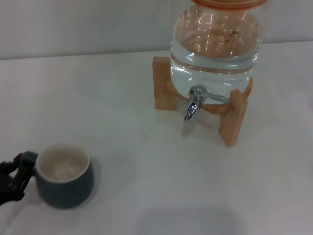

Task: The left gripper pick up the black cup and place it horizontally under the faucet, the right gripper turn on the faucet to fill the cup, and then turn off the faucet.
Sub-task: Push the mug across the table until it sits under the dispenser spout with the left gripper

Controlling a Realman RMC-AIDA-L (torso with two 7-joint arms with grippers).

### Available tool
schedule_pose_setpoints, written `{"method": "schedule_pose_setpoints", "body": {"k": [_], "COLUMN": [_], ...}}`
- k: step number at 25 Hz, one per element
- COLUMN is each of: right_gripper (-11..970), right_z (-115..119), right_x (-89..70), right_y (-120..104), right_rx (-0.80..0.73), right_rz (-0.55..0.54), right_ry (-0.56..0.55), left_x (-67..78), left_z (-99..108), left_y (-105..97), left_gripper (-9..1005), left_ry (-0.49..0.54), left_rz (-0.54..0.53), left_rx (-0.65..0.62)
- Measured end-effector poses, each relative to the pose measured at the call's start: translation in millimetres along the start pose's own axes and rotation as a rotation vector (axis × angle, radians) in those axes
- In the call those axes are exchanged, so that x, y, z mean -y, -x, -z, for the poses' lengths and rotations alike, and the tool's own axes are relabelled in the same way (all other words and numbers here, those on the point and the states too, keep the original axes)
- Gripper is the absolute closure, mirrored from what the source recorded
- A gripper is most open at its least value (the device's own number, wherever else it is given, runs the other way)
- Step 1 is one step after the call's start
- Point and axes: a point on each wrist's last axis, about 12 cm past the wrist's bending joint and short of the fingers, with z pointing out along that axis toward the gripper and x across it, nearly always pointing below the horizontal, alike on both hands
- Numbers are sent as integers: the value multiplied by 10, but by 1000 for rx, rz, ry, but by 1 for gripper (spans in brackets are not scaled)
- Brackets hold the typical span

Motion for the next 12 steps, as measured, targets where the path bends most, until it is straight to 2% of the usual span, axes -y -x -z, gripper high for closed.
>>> {"method": "schedule_pose_setpoints", "body": {"k": [2, 3, 12], "right_gripper": [169, 169, 169], "right_z": [-12, -22, -156], "right_x": [-8, -15, -113], "right_y": [0, 1, 9], "right_rx": [2, 3, 16], "right_rz": [0, 0, -4], "right_ry": [2, 4, 45], "left_x": [15, 15, 103], "left_z": [-138, -138, -606], "left_y": [90, 90, 271], "left_gripper": [810, 810, 811], "left_ry": [-42, -42, -174], "left_rz": [-33, -33, -135], "left_rx": [5, 5, -44]}}
